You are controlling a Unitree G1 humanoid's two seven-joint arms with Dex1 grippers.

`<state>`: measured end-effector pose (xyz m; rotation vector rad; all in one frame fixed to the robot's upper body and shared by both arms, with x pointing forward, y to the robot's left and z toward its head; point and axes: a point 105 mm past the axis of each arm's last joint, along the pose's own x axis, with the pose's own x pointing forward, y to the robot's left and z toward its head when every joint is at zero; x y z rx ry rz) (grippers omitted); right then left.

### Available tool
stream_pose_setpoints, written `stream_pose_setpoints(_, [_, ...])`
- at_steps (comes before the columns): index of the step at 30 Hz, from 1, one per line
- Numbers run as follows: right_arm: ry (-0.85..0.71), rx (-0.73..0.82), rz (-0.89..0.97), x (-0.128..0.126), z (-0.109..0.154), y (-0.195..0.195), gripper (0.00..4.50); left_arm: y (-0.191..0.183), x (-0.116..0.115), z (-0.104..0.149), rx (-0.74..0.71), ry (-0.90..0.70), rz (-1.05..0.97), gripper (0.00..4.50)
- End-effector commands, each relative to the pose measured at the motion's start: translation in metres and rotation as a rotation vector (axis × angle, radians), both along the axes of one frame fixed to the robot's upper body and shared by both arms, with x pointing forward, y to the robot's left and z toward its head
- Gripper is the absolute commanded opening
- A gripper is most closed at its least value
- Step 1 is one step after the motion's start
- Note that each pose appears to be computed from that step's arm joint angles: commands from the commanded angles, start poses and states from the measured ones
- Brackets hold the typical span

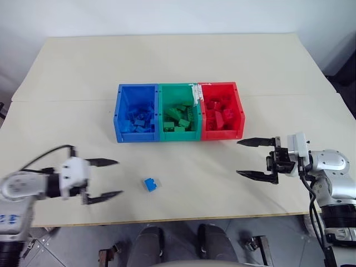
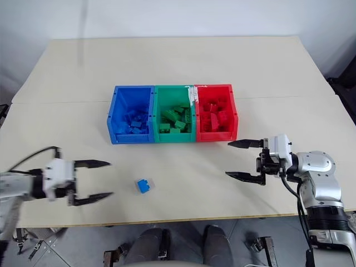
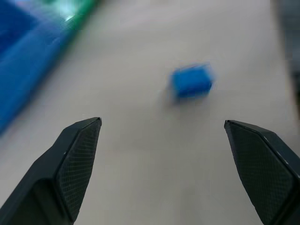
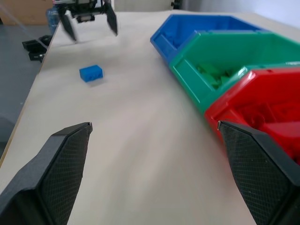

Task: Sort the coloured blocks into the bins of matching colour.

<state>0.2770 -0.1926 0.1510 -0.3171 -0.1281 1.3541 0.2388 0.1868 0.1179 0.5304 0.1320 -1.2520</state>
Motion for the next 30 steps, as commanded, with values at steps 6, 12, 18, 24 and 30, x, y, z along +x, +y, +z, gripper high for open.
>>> stream_pose_setpoints(6, [-0.042,-0.003,-0.009,-0.011,0.01,-0.001,4.5,-0.049,0.008,-0.026,0.046,-0.002,0.051,4.46])
stream_pose_setpoints(12, [-0.039,0.001,-0.03,-0.014,0.01,0.0,4.5,-0.045,-0.004,-0.04,0.065,0.07,0.031,4.46])
stream_pose_setpoints(18, [-0.056,0.01,-0.038,-0.01,0.012,0.002,4.5,-0.04,-0.001,-0.043,0.082,0.075,0.061,2.99])
stream_pose_setpoints(24, [-0.057,0.017,-0.033,-0.008,0.01,0.006,4.5,-0.038,0.005,-0.036,0.016,0.065,0.096,1.53])
stream_pose_setpoints(30, [-0.057,0.019,-0.03,-0.006,0.009,0.008,4.5,-0.04,0.048,0.043,-0.307,-0.11,0.213,1.53])
